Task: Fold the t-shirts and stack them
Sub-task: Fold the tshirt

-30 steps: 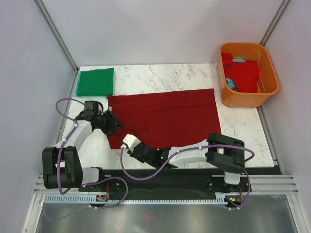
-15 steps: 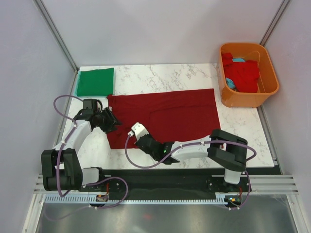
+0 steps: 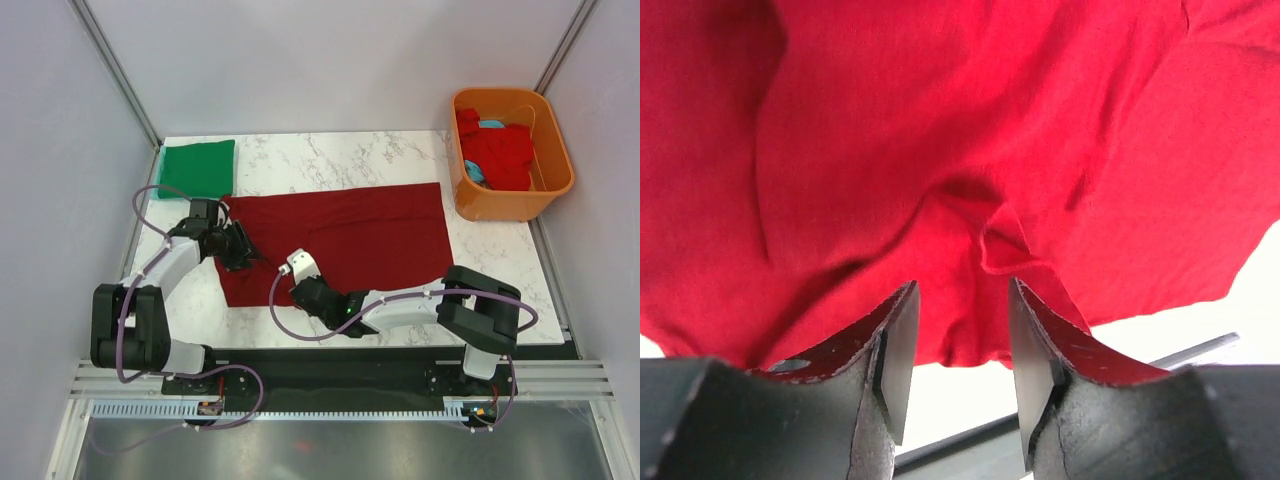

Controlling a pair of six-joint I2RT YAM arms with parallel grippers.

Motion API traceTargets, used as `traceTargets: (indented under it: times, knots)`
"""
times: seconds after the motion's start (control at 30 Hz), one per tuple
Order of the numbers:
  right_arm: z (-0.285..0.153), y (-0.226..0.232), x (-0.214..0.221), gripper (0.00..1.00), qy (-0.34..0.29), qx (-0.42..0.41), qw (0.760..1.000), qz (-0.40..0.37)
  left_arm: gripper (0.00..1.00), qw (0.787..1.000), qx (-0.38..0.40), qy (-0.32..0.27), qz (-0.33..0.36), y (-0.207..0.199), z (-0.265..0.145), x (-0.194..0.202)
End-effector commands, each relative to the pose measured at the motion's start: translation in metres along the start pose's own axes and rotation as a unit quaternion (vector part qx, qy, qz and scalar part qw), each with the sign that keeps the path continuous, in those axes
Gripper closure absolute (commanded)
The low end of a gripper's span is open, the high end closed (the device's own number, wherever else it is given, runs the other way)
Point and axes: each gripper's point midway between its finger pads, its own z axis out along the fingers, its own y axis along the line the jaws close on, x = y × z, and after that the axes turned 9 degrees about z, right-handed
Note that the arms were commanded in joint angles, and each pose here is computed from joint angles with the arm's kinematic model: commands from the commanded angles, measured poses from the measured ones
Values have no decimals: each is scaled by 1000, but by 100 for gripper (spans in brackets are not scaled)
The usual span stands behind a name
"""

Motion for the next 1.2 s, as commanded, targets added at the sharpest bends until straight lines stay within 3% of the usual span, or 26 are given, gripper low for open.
traceTargets:
  times: [0.0, 0.2, 0.3, 0.5, 0.77, 1.17]
  knots:
    - [-10, -7, -10, 100, -13, 7, 999, 29, 52, 995, 23, -32, 92, -13, 2, -33]
    - [-8, -16, -4, 97, 6, -2, 998, 65, 53, 985, 37, -24, 165, -14, 7, -40]
    - [-7, -11, -1, 90, 20, -16, 997, 76, 55, 973, 82, -6, 216, -26, 9, -38]
    - [-22, -8, -17, 72, 17, -51, 993, 108, 56, 955, 84, 6, 285, -21, 13, -43]
    - [-51, -31, -57, 63, -28, -64, 988, 136, 57, 957, 64, 39, 279, -7, 35, -44]
    - [-66, -83, -76, 60, -43, -15, 978, 201, 59, 949, 88, 56, 297, -13, 41, -32]
